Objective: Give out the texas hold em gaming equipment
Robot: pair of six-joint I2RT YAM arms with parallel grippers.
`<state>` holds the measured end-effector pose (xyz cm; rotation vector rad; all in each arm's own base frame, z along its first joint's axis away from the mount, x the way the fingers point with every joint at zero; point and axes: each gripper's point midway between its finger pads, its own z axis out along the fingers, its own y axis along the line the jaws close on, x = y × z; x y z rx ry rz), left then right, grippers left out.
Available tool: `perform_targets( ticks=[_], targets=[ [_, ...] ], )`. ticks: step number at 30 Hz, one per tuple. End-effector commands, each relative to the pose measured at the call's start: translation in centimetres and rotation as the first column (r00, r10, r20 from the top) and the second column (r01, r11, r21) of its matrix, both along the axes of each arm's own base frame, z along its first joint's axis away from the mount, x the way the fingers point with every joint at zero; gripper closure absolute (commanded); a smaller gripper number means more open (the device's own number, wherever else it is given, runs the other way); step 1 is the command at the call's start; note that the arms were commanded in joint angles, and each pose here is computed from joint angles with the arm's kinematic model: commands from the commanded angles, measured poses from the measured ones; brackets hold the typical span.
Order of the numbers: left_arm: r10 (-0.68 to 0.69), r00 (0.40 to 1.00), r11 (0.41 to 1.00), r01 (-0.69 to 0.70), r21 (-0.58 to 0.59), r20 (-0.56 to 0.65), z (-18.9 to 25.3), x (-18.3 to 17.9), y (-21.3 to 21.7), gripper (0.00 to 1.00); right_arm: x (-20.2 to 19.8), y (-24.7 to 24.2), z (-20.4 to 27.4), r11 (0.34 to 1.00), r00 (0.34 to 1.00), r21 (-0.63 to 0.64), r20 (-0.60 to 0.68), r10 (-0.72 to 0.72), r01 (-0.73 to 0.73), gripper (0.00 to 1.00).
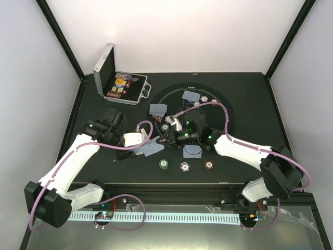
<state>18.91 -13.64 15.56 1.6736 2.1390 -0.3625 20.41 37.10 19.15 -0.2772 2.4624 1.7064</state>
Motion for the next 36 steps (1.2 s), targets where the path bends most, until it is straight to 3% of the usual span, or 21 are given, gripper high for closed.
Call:
perform_targets(
  ticks=[1, 10, 13, 16, 19, 22, 26, 29, 36],
  targets=[
    [-0.016, 1.000, 1.000, 0.017, -0.024, 0.026, 1.3, 0.3, -0.3, 0.99, 0.3, -1.4, 0.5, 1.000, 0.999, -0.013, 0.031, -0.008, 0.008, 0.99],
    [-0.016, 0.999, 1.000, 0.017, -0.014, 0.028, 1.4, 0.2, -0.1, 0.99, 5.4, -7.3, 2.3, 0.987, 0.984, -0.118, 0.155, -0.092, 0.111, 0.99],
    [-0.015, 1.000, 1.000, 0.016, -0.014, 0.027, 1.4, 0.2, -0.1, 0.98, 8.2, -9.4, 2.0, 0.940, 0.955, -0.298, 0.288, -0.077, 0.165, 0.99],
    [-0.015, 1.000, 1.000, 0.015, -0.017, 0.023, 1.4, 0.2, -0.2, 0.98, 11.7, -11.5, 0.6, 0.826, 0.907, -0.512, 0.421, 0.002, 0.236, 0.99],
    [-0.012, 1.000, 1.000, 0.012, -0.015, 0.026, 1.5, 0.2, -0.1, 0.98, 15.9, -14.2, -0.3, 0.635, 0.792, -0.660, 0.599, 0.122, 0.401, 0.99],
    [-0.009, 1.000, 1.000, 0.009, -0.011, 0.025, 1.5, 0.2, -0.1, 0.98, 18.8, -14.9, 0.1, 0.490, 0.617, -0.684, 0.718, 0.322, 0.540, 0.99],
    [-0.004, 1.000, 1.000, 0.004, -0.010, 0.019, 1.3, 0.2, 0.0, 0.99, 20.7, -12.9, 0.7, 0.435, 0.320, -0.608, 0.757, 0.570, 0.664, 0.99],
    [0.000, 1.000, 1.000, 0.000, -0.010, 0.017, 1.3, 0.2, 0.0, 0.98, 20.5, -10.9, -1.5, 0.451, 0.168, -0.586, 0.716, 0.678, 0.673, 0.99],
    [0.004, 1.000, 1.000, -0.004, 0.001, 0.017, 1.2, 0.1, 0.2, 0.98, 21.8, -9.3, -7.3, 0.378, 0.102, -0.647, 0.578, 0.810, 0.662, 0.99]
  ],
)
